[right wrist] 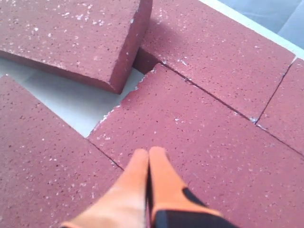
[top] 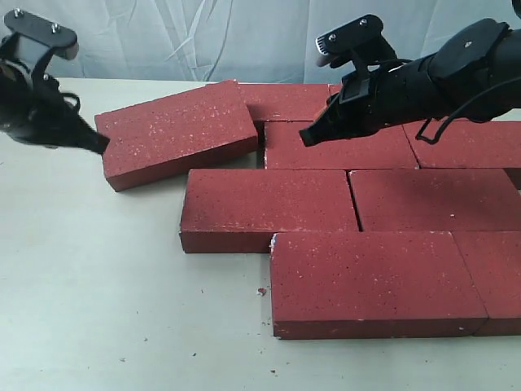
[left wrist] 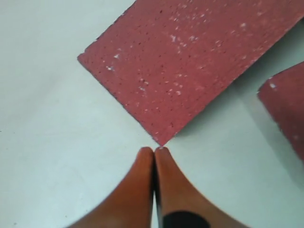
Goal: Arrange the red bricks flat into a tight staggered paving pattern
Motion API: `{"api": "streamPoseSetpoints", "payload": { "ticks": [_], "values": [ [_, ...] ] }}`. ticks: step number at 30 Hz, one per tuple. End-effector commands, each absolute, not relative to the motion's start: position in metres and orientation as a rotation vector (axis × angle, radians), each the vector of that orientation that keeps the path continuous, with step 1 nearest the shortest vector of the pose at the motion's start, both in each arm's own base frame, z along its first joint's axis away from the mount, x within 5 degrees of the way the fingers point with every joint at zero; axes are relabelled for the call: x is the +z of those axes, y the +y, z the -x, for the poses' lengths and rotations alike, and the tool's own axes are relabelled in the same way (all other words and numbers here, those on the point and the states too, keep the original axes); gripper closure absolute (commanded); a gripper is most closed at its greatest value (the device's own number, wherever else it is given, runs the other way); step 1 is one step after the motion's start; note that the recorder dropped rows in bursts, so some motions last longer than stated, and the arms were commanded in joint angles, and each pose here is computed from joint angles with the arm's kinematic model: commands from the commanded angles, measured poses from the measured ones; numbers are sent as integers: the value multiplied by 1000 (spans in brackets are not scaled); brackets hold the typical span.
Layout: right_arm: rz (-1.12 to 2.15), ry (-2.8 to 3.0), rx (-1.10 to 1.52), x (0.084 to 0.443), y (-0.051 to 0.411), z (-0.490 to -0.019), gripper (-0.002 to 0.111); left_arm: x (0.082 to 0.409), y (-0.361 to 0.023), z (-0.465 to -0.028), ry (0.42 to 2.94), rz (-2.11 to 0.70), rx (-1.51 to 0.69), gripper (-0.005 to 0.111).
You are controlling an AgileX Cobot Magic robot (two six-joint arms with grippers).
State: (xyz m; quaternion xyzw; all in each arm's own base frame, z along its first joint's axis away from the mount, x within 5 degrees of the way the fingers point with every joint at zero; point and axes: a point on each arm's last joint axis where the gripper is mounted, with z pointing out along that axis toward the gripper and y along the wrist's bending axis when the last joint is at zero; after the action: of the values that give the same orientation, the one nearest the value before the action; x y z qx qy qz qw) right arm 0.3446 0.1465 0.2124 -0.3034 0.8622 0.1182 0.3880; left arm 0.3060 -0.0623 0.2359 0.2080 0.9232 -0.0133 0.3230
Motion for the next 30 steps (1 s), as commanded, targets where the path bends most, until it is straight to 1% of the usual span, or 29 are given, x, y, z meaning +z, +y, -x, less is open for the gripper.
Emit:
{"api": "streamPoseSetpoints", "payload": {
  "ticks": [1, 4, 7, 9, 12, 16, 20, 21, 23, 26, 30],
  "values": [
    [733, 2184, 281, 213, 145, -347, 109, 222, -44, -305, 2271, -498, 67, 107],
    [728, 2174, 281, 215, 146, -350, 109, 221, -21, -309, 2207, -334, 87, 107],
    [743, 2156, 282, 218, 150, -360, 109, 219, -1, -309, 2237, -206, 91, 107],
    [744, 2133, 290, 222, 155, -372, 109, 214, 9, -309, 2265, -161, 100, 107],
    [746, 2139, 339, 222, 166, -393, 109, 198, 17, -313, 2321, -138, 106, 107],
    [816, 2235, 404, 218, 181, -420, 109, 179, 18, -327, 2405, -122, 80, 107],
    [824, 2333, 288, 216, 183, -448, 109, 163, 17, -338, 2491, -116, 49, 107],
    [823, 2346, 236, 213, 184, -461, 109, 159, 17, -343, 2498, -99, 40, 107],
    [830, 2344, 225, 207, 187, -470, 109, 155, 15, -348, 2516, -79, 19, 107],
    [835, 2358, 231, 190, 193, -486, 109, 147, 6, -356, 2586, -136, -27, 107],
    [861, 2381, 243, 178, 199, -498, 109, 141, -9, -364, 2588, -186, -101, 107]
  ]
}}
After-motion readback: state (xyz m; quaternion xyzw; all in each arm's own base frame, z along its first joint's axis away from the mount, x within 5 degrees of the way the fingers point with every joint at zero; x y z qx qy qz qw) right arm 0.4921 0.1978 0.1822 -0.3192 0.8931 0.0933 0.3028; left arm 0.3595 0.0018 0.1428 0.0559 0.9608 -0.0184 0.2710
